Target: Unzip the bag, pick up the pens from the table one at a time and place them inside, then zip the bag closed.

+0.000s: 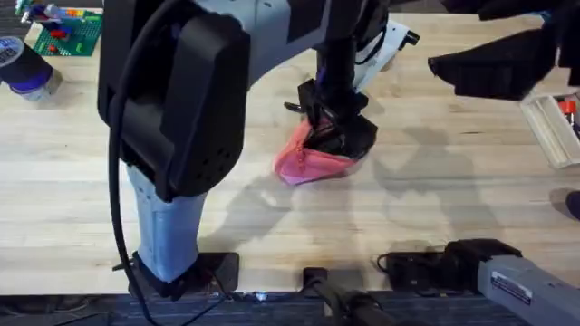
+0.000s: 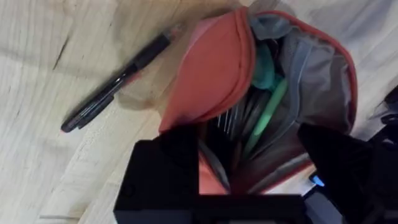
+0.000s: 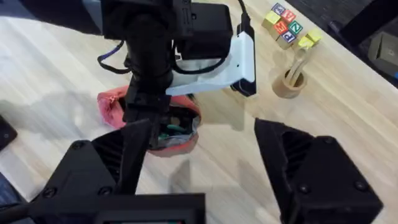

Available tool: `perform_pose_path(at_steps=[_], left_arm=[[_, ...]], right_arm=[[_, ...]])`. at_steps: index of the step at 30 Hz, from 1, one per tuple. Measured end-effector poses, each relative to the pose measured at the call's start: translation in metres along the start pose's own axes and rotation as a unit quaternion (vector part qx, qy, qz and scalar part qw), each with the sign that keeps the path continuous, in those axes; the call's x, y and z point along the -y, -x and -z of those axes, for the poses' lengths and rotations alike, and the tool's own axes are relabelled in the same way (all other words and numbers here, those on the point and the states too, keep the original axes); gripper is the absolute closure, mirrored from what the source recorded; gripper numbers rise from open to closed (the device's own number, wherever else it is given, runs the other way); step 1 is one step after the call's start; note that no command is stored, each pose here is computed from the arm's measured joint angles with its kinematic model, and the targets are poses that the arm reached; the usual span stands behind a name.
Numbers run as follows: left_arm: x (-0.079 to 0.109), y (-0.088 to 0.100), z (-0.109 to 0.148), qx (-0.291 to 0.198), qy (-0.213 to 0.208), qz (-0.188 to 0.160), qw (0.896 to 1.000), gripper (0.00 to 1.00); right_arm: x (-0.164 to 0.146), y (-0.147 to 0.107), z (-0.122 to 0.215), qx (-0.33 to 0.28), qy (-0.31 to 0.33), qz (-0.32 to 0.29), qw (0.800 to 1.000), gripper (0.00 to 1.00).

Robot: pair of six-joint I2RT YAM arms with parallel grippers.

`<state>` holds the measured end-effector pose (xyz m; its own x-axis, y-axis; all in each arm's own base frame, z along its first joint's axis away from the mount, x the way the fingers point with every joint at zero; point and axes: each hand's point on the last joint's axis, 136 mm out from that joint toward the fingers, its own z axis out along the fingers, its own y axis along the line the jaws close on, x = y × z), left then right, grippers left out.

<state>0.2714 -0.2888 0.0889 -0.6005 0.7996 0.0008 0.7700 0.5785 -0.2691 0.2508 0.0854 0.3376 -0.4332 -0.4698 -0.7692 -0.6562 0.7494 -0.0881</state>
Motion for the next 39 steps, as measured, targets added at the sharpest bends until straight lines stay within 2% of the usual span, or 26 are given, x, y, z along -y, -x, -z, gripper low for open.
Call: perform_pose_path(at_steps=[18,22,28,33,39], left_arm=[[0.001,-0.002,0.003,-0.005,-0.001,0.001,1.0,0.006],[0.005,0.001,0.019,0.001,0.001,-0.002,1.0,0.007],[0.004,0.021,0.053,0.052,0.016,-0.025,0.998,0.007],[-0.014,0.023,0.073,0.074,0.038,-0.044,0.996,0.007],[-0.053,0.013,0.084,0.073,0.071,-0.075,0.992,0.007]], right_arm=[[0.0,0.0,0.0,0.0,0.0,0.0,1.0,0.005],[0.0,0.0,0.0,0.0,0.0,0.0,1.0,0.005],[0.0,0.0,0.0,0.0,0.0,0.0,1.0,0.005],[0.0,0.0,0.0,0.0,0.0,0.0,1.0,0.005],[0.0,0.0,0.0,0.0,0.0,0.0,1.0,0.005]])
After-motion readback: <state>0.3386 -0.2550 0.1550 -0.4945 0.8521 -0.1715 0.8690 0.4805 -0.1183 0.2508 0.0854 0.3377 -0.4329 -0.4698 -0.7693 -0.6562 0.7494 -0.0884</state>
